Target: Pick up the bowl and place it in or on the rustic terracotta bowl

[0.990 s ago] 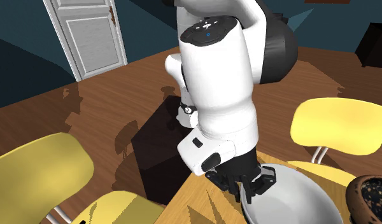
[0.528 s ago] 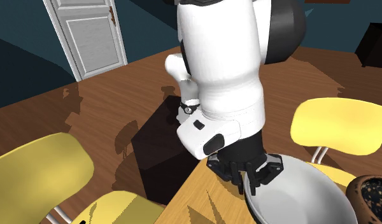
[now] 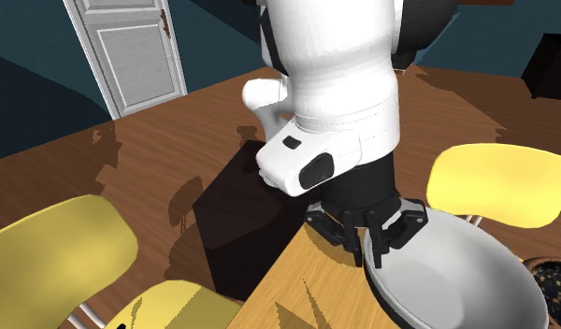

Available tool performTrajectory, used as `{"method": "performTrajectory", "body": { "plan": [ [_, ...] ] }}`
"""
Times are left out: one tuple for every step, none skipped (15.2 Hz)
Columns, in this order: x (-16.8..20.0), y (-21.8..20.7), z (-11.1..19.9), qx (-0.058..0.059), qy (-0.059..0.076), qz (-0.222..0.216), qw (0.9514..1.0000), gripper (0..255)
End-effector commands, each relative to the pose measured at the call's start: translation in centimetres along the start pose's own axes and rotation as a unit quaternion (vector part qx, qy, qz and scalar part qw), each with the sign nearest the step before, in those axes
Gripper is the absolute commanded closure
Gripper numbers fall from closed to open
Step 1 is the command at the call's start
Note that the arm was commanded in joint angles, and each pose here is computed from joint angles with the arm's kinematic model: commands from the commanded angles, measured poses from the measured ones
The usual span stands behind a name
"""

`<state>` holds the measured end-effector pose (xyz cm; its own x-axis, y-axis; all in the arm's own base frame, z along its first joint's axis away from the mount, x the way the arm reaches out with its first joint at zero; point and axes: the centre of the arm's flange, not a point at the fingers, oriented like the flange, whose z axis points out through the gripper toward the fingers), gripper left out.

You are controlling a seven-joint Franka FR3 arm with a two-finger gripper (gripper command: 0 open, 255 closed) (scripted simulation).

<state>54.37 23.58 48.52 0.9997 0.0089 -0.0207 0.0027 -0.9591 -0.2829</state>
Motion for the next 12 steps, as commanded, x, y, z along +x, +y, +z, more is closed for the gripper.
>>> {"method": "performTrajectory", "body": {
  "plan": [
    [0.0, -0.3, -1.1, 0.000, 0.000, 0.000, 1.0000, 255],
    [0.0, -0.5, -1.6, 0.000, 0.000, 0.000, 1.0000, 255],
    [0.0, -0.6, -2.1, 0.000, 0.000, 0.000, 1.0000, 255],
    [-0.1, -0.8, -2.6, 0.000, 0.000, 0.000, 1.0000, 255],
    [-0.1, -0.9, -3.1, 0.000, 0.000, 0.000, 1.0000, 255],
    [-0.1, -1.1, -3.6, 0.000, 0.000, 0.000, 1.0000, 255],
    [-0.1, -1.2, -4.1, 0.000, 0.000, 0.000, 1.0000, 255],
    [-0.1, -1.4, -4.6, 0.000, 0.000, 0.000, 1.0000, 255],
    [-0.1, -1.5, -5.1, 0.000, 0.000, 0.000, 1.0000, 255],
    [-0.1, -1.6, -5.4, 0.000, 0.000, 0.000, 1.0000, 255],
    [-0.4, -2.9, -5.1, 0.000, 0.000, 0.000, 1.0000, 255],
    [-0.7, -4.1, -4.8, 0.000, 0.000, 0.000, 1.0000, 255]
  ]
}}
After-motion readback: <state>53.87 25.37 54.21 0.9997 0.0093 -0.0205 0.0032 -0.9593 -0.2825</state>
